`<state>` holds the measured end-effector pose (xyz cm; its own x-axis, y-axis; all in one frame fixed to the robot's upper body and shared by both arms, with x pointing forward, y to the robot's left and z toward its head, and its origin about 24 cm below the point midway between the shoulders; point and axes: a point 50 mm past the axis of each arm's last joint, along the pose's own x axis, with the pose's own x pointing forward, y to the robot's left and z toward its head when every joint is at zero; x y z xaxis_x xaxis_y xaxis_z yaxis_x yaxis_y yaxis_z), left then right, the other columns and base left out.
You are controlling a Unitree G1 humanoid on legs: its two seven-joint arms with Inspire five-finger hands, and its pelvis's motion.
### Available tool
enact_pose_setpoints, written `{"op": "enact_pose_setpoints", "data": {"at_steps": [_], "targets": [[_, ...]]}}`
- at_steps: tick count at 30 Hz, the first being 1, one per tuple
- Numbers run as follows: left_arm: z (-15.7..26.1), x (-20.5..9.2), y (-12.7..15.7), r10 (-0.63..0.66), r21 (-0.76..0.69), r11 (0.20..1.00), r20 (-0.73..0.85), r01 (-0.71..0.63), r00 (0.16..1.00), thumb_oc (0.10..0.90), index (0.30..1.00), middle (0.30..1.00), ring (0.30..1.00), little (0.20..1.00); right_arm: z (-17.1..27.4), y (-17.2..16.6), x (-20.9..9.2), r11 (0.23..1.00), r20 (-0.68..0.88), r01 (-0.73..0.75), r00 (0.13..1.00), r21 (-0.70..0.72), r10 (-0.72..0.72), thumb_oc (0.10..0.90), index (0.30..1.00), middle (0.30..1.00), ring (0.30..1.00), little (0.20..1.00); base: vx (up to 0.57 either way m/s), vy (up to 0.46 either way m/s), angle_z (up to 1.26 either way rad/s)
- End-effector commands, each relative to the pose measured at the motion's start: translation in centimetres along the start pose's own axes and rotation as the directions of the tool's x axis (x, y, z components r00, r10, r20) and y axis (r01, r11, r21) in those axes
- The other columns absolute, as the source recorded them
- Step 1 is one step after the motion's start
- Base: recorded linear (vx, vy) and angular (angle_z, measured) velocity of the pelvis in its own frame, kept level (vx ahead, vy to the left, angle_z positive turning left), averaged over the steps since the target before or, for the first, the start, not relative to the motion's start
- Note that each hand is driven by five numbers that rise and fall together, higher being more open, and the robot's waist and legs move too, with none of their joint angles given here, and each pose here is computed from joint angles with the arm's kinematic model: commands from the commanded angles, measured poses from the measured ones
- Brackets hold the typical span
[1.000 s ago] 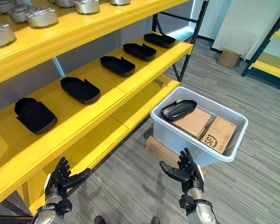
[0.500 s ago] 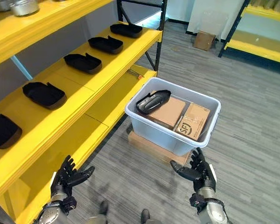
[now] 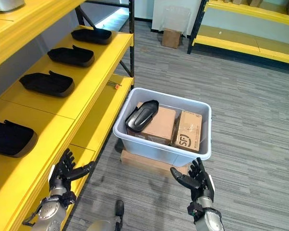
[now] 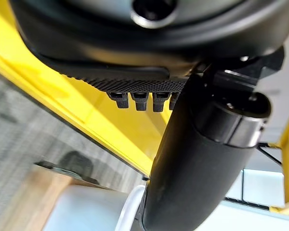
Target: Move parts from the plastic box to the shelf.
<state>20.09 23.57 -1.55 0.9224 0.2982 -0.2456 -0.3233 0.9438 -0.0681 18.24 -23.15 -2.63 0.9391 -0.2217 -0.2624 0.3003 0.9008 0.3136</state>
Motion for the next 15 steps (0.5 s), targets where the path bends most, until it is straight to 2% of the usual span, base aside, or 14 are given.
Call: {"op": "enact_pose_setpoints", "data": {"at_steps": [1,8,15], "targets": [[1.3,-1.1,1.4,0.037,-0.011,0.999,0.093,-0.037,0.995,0.9,1.0,1.0,1.0,1.0,4.1,0.0,0.6,0.997,0.18,-0.043,0.982,-0.059,0.053,0.9,1.0,1.0,1.0,1.0,0.07,0.063,-0.08],[1.2,-1.3,1.5,0.027,0.007,1.0,0.079,-0.027,0.997,0.9,1.0,1.0,1.0,1.0,4.1,0.4,0.8,0.996,0.173,-0.061,0.982,-0.059,0.07,0.9,1.0,1.0,1.0,1.0,0.06,0.058,-0.08],[2.0,-1.0,2.0,0.062,0.005,0.998,0.11,-0.063,0.992,0.9,1.0,1.0,1.0,1.0,4.3,2.8,1.8,0.986,0.171,-0.143,0.973,-0.09,0.157,0.9,1.0,1.0,1.0,1.0,0.05,0.115,-0.09]]}}
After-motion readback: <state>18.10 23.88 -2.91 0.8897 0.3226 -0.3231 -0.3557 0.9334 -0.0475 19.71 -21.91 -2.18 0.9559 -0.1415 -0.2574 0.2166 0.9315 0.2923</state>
